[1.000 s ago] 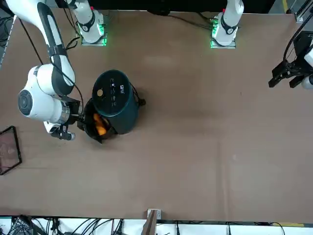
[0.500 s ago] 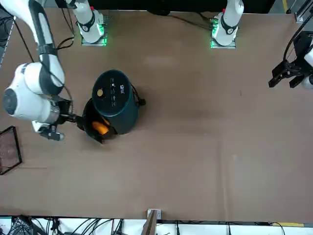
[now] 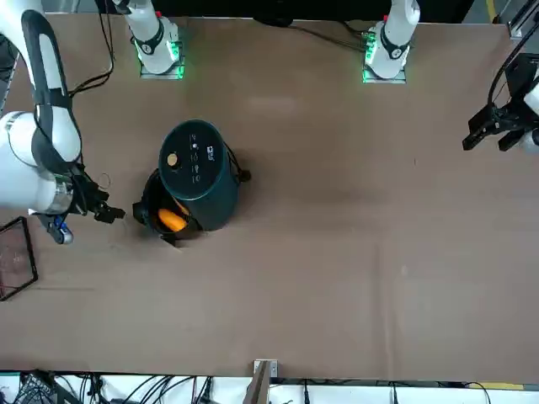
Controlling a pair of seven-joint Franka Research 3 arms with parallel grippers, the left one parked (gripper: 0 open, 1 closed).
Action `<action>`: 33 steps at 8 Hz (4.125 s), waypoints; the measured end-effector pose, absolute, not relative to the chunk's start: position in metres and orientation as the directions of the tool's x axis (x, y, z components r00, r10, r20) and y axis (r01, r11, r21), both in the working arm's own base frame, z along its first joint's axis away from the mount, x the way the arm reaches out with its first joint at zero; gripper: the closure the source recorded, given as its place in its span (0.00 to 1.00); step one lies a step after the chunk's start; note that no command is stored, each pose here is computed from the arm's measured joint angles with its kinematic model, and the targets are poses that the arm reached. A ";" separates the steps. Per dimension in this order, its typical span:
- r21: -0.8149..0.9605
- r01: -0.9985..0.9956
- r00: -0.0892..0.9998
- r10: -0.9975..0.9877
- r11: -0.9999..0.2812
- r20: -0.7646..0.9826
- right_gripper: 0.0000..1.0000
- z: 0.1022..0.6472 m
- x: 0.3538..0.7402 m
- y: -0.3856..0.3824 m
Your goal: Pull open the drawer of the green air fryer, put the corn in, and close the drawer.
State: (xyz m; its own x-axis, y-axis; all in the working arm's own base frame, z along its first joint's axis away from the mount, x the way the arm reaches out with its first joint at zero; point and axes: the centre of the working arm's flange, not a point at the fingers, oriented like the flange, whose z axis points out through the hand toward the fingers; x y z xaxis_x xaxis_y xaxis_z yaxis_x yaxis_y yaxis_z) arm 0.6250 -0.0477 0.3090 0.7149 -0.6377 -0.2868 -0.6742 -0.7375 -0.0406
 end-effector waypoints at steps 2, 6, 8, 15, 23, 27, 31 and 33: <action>-0.002 -0.806 0.562 -0.765 -0.591 -0.315 0.00 0.281 0.628 -0.047; 0.016 -0.918 0.362 -0.854 -0.396 -0.375 0.00 0.259 0.632 -0.044; 0.033 -0.941 0.300 -0.872 -0.338 -0.387 0.00 0.258 0.631 -0.045; 0.084 -0.958 0.221 -0.890 -0.275 -0.398 0.04 0.243 0.630 -0.035; 0.058 -0.923 0.324 -0.846 -0.381 -0.423 0.55 0.256 0.628 -0.024; 0.043 -0.918 0.338 -0.833 -0.395 -0.439 0.55 0.260 0.629 -0.009; 0.039 -0.914 0.343 -0.823 -0.403 -0.452 0.55 0.256 0.627 0.006; 0.043 -0.910 0.350 -0.819 -0.413 -0.455 0.55 0.253 0.625 0.014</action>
State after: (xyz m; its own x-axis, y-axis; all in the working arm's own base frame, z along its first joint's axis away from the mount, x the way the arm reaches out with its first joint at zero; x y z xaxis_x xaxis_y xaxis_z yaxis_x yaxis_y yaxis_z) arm 0.6250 0.0138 0.2534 0.3501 -0.8185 -0.4555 -0.9097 -0.4131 0.0432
